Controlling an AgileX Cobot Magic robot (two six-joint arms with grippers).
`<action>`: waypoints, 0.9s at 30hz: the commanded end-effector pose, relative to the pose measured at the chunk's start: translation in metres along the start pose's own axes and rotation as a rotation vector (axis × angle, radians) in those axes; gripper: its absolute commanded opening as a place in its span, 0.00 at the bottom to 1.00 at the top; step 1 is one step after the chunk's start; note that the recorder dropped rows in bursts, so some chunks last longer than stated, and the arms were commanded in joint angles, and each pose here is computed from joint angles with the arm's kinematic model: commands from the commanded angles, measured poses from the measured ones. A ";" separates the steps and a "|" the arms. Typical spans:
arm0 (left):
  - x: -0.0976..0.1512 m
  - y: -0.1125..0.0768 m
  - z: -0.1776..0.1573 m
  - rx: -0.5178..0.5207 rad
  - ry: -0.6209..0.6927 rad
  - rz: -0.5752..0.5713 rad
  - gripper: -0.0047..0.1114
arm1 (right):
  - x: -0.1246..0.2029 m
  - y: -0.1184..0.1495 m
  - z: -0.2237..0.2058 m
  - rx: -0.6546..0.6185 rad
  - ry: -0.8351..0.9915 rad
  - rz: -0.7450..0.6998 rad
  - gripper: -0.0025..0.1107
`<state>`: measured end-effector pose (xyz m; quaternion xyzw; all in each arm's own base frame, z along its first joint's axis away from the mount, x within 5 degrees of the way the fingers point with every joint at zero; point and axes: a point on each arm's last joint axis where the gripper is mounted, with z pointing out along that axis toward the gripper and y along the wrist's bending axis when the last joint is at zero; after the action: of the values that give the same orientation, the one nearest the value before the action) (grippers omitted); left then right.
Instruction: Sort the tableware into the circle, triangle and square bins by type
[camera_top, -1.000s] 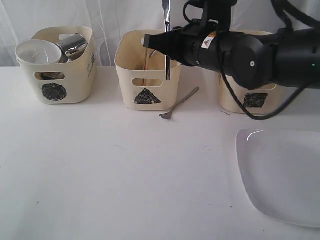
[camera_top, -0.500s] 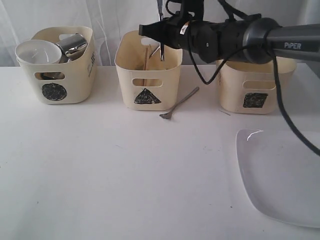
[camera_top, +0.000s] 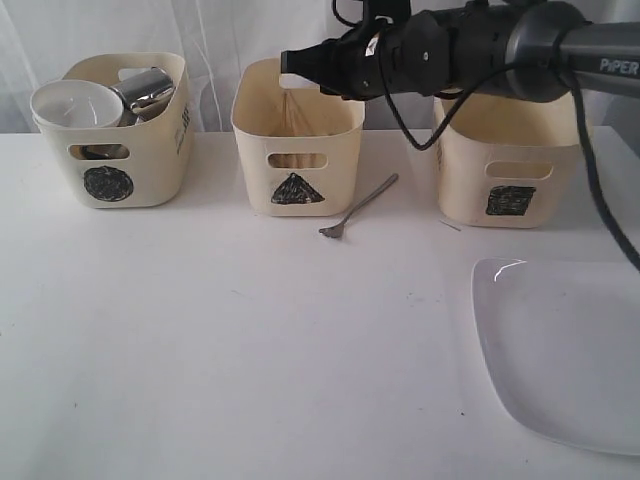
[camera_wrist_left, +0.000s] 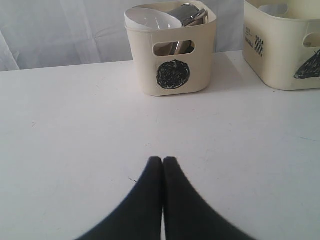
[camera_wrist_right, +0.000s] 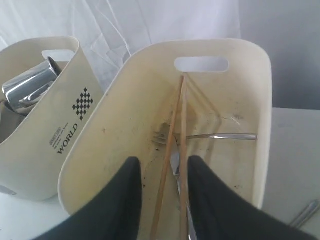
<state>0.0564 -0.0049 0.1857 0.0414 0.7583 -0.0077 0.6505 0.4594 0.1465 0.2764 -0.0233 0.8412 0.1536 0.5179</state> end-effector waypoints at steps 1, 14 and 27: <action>0.001 -0.001 0.000 0.007 -0.001 -0.011 0.06 | -0.008 -0.010 -0.026 0.019 -0.025 0.043 0.30; 0.001 -0.001 0.000 0.007 -0.001 -0.011 0.06 | 0.073 -0.030 -0.053 0.163 0.306 0.371 0.30; 0.001 -0.001 0.000 0.007 -0.001 -0.011 0.06 | 0.096 -0.038 -0.024 0.128 0.174 0.465 0.51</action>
<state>0.0564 -0.0049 0.1857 0.0414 0.7583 -0.0077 0.6505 0.3965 0.1151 0.1948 0.1757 0.8869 0.1982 0.3785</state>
